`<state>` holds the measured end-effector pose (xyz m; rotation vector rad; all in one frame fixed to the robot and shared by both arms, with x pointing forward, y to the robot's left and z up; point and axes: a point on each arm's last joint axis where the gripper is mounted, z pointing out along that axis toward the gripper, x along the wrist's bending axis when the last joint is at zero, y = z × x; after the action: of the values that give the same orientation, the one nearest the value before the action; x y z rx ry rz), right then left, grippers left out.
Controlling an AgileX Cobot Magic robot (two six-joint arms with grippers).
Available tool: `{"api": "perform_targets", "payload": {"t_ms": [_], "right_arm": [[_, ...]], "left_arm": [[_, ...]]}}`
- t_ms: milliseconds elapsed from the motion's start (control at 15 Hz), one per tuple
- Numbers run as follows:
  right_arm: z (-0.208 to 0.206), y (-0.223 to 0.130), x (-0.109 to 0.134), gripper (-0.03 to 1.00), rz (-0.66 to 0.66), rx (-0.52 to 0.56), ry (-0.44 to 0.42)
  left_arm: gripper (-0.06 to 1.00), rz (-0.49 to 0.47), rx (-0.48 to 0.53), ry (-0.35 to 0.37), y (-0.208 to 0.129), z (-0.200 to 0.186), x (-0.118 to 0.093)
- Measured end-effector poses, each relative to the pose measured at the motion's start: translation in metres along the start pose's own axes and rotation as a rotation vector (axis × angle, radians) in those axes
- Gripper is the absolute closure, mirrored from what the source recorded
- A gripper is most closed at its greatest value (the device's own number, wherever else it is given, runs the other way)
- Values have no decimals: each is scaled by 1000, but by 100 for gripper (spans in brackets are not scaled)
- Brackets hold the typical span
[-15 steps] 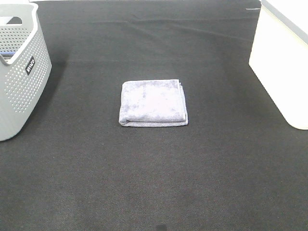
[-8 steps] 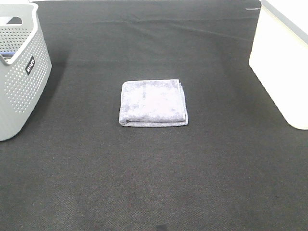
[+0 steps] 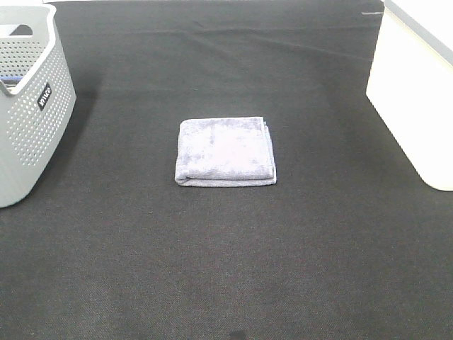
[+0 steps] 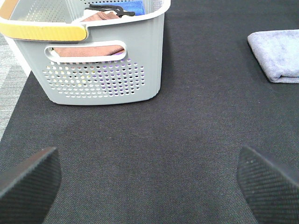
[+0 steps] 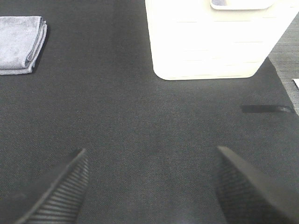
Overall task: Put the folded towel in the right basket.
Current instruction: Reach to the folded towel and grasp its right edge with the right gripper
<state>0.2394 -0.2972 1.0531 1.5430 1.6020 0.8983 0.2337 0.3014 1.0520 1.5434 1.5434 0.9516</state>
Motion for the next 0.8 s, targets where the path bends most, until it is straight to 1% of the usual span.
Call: {"api": "perform_targets", "payload": {"t_ms": [800], "right_arm": [[0,0,0,26,0,0,0]], "left_arm": [[-3,0,0,0,0,0,0]]}}
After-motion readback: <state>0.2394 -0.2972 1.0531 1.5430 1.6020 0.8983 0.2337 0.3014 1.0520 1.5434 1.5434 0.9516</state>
